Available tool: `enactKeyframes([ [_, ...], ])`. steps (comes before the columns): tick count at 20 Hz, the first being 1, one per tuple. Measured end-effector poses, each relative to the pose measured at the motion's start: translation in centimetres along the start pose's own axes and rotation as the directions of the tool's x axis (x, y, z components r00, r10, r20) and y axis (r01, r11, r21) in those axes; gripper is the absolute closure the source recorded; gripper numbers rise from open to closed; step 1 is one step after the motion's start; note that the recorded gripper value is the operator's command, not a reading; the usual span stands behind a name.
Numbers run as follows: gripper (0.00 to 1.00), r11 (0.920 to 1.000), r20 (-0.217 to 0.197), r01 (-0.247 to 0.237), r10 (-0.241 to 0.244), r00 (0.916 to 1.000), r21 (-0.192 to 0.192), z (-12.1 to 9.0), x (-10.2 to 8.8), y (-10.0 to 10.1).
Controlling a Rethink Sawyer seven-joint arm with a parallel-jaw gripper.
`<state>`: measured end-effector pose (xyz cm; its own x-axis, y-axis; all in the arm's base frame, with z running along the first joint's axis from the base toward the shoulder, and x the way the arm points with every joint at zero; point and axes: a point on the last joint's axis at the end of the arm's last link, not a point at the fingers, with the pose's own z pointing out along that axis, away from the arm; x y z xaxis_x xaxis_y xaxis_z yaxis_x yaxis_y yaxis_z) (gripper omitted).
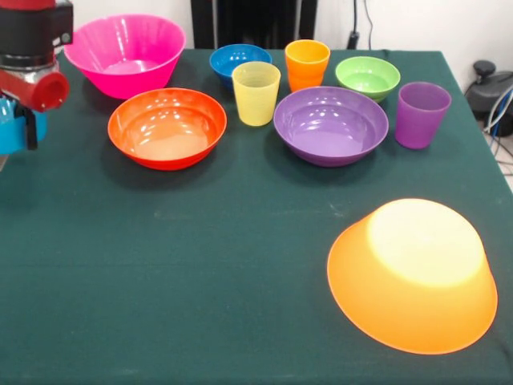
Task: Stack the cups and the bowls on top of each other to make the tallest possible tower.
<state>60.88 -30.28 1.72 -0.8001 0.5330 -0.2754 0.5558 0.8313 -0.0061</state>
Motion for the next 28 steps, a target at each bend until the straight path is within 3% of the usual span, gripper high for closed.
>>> enactKeyframes([
  [6,1.00,0.9991,0.061,0.030,-0.028,0.9977,-0.030,-3.5,-3.0,2.8],
  [12,1.00,0.9966,0.070,0.075,-0.072,0.9949,-0.034,-7.0,-4.6,6.4],
  [19,1.00,0.9862,0.057,0.164,-0.162,0.9851,-0.024,-10.5,-4.2,12.2],
  [24,1.00,0.9773,0.042,0.209,-0.208,0.9772,-0.033,-11.4,-3.2,16.2],
  [25,1.00,0.9725,0.030,0.229,-0.228,0.9733,-0.043,-11.8,-2.5,18.4],
  [28,1.00,0.9688,0.015,0.242,-0.241,0.9704,-0.055,-12.2,-1.8,20.5],
])
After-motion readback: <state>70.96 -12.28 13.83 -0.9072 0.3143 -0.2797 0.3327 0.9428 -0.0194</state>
